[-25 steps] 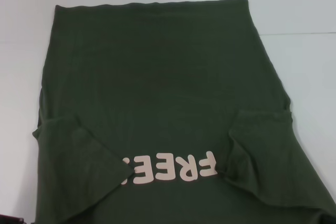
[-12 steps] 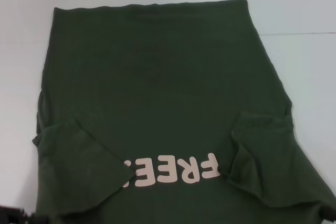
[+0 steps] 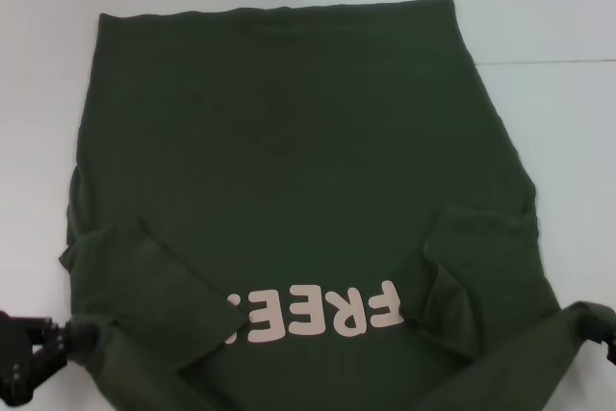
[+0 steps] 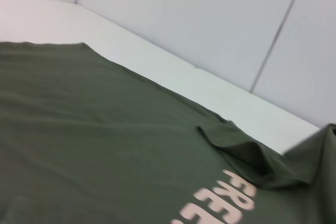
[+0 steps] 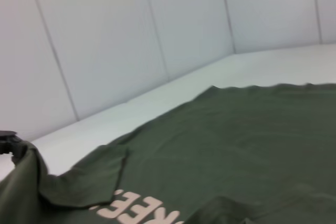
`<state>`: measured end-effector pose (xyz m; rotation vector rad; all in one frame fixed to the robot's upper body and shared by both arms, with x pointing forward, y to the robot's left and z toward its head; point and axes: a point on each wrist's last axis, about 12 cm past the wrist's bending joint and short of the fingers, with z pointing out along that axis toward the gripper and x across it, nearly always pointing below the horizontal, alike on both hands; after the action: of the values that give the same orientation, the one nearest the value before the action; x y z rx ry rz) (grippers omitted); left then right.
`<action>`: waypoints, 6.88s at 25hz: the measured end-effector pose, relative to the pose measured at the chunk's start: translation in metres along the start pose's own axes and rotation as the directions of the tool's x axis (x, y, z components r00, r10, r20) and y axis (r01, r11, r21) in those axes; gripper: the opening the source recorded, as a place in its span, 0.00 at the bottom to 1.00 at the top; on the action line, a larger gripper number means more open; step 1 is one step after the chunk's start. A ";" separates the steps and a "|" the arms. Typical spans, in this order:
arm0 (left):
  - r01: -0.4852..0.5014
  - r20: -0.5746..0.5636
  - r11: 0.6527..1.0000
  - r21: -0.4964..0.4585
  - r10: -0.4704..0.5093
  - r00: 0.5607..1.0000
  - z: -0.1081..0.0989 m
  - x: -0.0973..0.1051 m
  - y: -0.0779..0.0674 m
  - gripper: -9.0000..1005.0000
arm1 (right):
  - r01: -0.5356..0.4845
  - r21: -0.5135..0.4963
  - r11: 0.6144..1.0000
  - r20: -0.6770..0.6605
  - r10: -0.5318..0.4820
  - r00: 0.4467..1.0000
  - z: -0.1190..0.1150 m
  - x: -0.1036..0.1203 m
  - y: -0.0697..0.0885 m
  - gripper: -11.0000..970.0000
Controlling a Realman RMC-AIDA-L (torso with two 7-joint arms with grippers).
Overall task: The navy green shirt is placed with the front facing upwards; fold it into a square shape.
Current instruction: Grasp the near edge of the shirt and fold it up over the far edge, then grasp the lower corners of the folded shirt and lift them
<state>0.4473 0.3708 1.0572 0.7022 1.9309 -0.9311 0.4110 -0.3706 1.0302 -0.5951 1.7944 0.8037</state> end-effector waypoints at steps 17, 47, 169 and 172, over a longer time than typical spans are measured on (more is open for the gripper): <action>0.028 0.102 0.972 -0.233 -0.004 0.995 0.034 -0.022 0.041 0.02 | -0.052 0.163 0.985 0.018 0.050 0.999 0.052 -0.030 -0.045 0.07; 0.006 0.141 0.842 -0.540 0.083 0.987 0.092 -0.078 0.093 0.02 | 0.039 0.325 0.945 -0.039 -0.028 0.999 0.158 -0.104 -0.093 0.07; -0.070 -0.238 0.915 -0.398 -0.029 0.971 0.072 -0.092 0.075 0.88 | -0.153 0.078 0.985 0.046 0.150 0.988 0.122 -0.092 -0.055 0.96; -0.066 -0.267 0.915 -0.398 -0.047 0.963 0.077 -0.087 0.076 0.88 | -0.157 0.074 0.985 0.046 0.154 0.987 0.123 -0.093 -0.055 0.96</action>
<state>0.5807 0.3410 1.0805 0.6132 2.2675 -0.4147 0.5566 -0.3111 1.0747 -0.3893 1.8431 0.8416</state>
